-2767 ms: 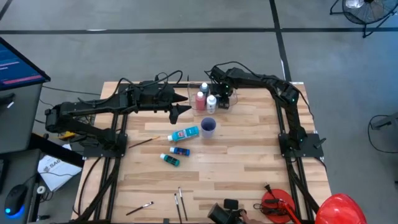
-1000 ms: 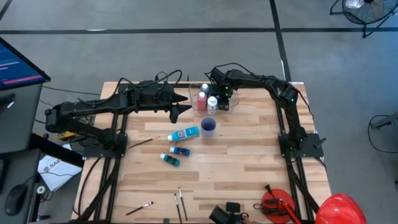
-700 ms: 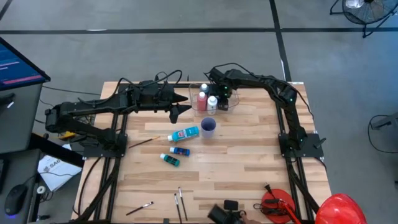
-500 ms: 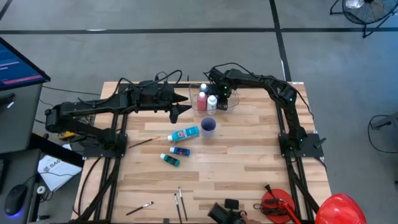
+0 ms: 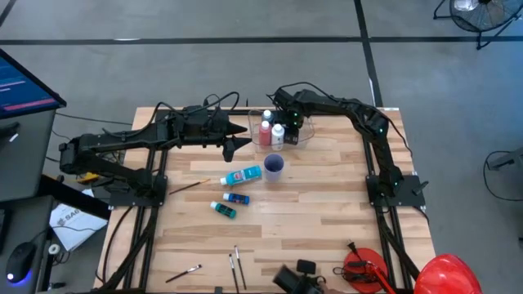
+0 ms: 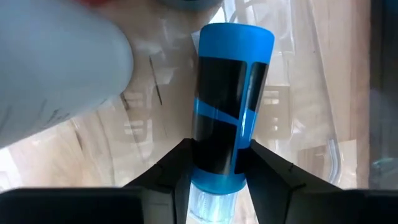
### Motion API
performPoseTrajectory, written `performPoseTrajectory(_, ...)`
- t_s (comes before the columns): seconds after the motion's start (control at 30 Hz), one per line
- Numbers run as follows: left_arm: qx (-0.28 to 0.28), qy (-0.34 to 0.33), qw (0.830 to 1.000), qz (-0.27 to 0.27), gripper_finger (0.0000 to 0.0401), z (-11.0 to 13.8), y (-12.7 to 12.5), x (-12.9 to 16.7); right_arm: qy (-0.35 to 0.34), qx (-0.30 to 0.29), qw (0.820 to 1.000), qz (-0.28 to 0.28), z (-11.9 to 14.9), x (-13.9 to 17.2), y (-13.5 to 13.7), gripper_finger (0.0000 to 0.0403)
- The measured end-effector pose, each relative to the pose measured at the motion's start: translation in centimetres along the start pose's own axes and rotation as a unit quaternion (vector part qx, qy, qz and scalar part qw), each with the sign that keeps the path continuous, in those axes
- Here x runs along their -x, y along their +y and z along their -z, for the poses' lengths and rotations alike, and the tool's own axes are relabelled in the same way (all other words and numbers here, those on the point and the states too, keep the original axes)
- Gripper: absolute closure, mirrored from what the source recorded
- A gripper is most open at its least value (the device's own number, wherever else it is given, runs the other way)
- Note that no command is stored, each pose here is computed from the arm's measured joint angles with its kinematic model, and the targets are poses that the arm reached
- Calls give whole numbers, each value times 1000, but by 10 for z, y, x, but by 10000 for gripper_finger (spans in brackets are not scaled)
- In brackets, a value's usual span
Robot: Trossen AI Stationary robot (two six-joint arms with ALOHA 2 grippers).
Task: Pick & Place Paint Supplies
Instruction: Adjust the blue paint bottle in the transparent bin
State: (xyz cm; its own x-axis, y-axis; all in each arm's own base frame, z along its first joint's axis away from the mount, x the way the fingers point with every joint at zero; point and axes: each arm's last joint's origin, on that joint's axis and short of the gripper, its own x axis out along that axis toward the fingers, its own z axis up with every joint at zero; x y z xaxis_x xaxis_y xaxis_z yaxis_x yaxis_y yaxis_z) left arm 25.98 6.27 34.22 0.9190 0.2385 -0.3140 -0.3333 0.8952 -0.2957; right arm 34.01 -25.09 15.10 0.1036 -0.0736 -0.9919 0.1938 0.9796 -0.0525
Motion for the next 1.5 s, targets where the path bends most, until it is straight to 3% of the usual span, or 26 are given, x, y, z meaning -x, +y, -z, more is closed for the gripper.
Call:
performPoseTrajectory(0.27,2,-1,1000,0,171,0,0,0,-13,-6,1000,16,-9,15,-10,289)
performPoseTrajectory(0.53,3,-1,1000,1,171,0,-1,0,13,-23,1000,4,1,18,-17,289)
performPoseTrajectory(1.07,2,-1,1000,1,171,0,-1,0,59,-27,997,-28,7,24,-9,289)
performPoseTrajectory(1.5,2,-1,1000,1,171,0,-1,0,14,-44,999,2,-9,68,-22,289)
